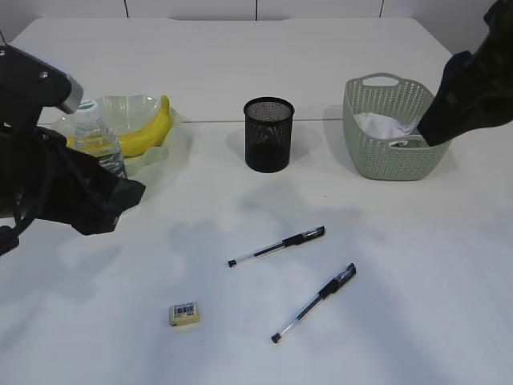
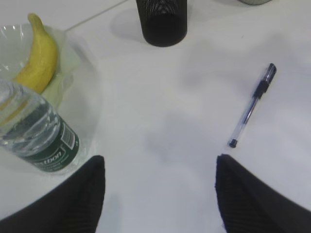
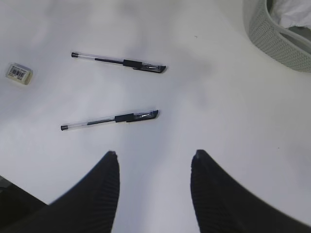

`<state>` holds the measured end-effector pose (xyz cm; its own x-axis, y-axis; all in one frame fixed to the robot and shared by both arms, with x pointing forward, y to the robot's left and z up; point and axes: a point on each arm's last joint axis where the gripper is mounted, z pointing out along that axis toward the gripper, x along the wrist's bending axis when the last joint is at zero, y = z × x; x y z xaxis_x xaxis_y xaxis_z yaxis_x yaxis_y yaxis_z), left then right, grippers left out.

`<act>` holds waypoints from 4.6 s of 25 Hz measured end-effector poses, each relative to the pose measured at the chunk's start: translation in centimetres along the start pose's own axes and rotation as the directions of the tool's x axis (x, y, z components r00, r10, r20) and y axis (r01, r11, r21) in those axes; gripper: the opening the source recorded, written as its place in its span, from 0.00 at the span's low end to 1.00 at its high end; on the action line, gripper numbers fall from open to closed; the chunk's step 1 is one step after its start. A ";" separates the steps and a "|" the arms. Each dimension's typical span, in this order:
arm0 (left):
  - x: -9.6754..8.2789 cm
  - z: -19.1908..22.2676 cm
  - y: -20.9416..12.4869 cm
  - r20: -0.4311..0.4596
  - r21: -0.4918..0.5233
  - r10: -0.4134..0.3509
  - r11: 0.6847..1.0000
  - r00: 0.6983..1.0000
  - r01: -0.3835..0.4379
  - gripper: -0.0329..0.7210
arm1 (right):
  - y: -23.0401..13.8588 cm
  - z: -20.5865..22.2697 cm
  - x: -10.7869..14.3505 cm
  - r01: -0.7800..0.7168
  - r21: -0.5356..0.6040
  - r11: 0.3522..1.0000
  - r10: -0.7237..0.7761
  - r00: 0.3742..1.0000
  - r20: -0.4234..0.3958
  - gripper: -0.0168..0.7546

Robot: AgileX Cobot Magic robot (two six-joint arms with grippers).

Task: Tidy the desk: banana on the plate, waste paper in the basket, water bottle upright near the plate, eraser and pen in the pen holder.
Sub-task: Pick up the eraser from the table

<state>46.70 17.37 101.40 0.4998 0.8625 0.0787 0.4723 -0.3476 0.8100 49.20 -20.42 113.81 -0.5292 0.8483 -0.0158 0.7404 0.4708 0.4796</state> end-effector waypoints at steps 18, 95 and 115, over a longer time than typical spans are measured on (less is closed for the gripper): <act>0.6 0.6 0.2 -0.066 0.118 -0.003 0.993 0.998 0.011 0.66 | 0.0 0.0 0.0 0.004 -0.001 1.000 -0.004 1.000 -0.005 0.48; -5.6 14.2 -4.6 0.579 0.470 0.323 0.619 0.749 -0.629 0.66 | -0.3 -0.1 0.4 0.005 0.026 1.000 -0.004 0.999 -0.043 0.48; -5.6 14.4 -4.4 0.574 0.462 0.331 0.625 0.749 -0.629 0.34 | -0.3 -0.1 0.4 0.005 0.026 1.000 -0.004 0.999 -0.043 0.48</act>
<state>52.24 8.78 89.02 0.9472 0.3205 -0.0065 0.3159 -0.9298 0.1886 48.77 -20.22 113.74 -0.5490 0.8356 0.0199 0.7484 0.4809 0.4568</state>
